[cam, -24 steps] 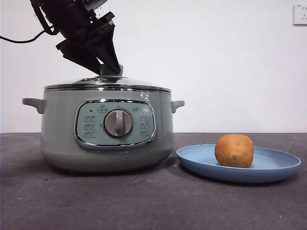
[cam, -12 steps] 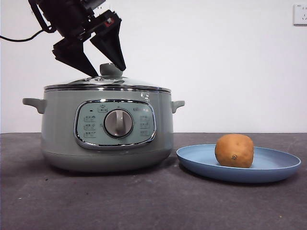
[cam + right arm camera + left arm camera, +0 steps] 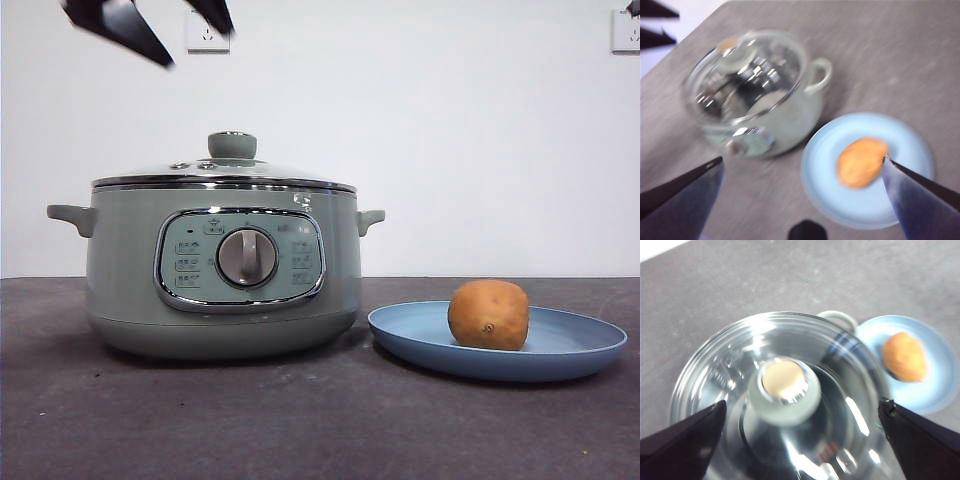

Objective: Take the potato out from the steamer,put the potato on the plate,close the lid

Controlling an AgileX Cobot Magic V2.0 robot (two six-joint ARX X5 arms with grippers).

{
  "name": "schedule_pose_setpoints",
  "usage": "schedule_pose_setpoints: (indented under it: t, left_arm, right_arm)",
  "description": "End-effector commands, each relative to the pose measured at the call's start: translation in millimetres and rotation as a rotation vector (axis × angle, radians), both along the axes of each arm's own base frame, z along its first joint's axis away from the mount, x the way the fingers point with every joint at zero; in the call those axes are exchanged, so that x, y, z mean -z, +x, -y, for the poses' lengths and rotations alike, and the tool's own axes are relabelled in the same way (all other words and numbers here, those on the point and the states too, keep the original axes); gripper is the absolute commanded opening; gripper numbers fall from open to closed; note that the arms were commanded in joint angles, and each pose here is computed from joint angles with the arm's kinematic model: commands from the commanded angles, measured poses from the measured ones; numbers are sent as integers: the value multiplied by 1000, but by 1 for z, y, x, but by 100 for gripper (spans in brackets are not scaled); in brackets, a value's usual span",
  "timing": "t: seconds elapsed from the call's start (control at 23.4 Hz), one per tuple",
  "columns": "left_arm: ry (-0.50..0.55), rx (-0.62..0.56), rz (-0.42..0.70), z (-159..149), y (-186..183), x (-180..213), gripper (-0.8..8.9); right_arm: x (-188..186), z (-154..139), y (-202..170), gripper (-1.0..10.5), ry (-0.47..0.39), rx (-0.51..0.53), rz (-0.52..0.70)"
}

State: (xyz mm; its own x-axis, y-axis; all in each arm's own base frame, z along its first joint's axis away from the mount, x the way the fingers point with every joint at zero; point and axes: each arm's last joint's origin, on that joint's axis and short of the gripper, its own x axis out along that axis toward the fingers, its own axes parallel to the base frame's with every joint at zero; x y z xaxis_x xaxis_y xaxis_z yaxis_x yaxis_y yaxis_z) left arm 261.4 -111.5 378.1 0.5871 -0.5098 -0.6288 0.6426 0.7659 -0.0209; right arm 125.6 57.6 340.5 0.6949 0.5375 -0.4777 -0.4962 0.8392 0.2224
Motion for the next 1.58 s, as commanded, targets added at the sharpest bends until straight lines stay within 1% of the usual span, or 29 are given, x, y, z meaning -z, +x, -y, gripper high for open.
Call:
schedule_pose_setpoints:
  t: [0.04,0.26,0.3,0.34,0.43,0.47,0.51,0.56,0.6,0.64,0.68,1.58]
  left_arm:
    - [-8,16,-32,-8,-24,-18,534]
    - [-51,87,-107,-20,-61,-41,529]
    - [-54,94,-116,-21,-66,-44,518]
    - [-56,98,-124,-23,-70,-47,474]
    - [-53,99,-134,-26,-77,-51,307]
    - [-51,98,-139,-27,-79,-52,218]
    - [-49,99,-146,-27,-81,-52,91]
    - [-47,99,-152,-27,-82,-52,1]
    - [-44,98,-161,-28,-82,-51,-14]
    - [-40,98,-172,-28,-83,-51,-6]
    - [-37,97,-179,-28,-83,-50,-8]
    - [-37,94,-177,-28,-83,-50,-4]
  right_arm:
    - [2,-1,-4,658,30,-59,-59]
    - [7,-3,-10,657,81,-173,-160]
    - [7,-3,-10,655,87,-185,-171]
    - [8,-3,-11,645,90,-188,-181]
    - [9,-3,-12,528,94,-197,-204]
    - [10,-3,-13,451,93,-197,-210]
    - [10,-2,-13,320,89,-196,-219]
    - [11,-2,-13,203,88,-196,-224]
    - [11,-2,-14,84,87,-195,-227]
    - [11,-2,-14,-31,86,-196,-227]
    - [11,-2,-14,-4,85,-196,-227]
    - [11,-2,-14,0,79,-195,-220]
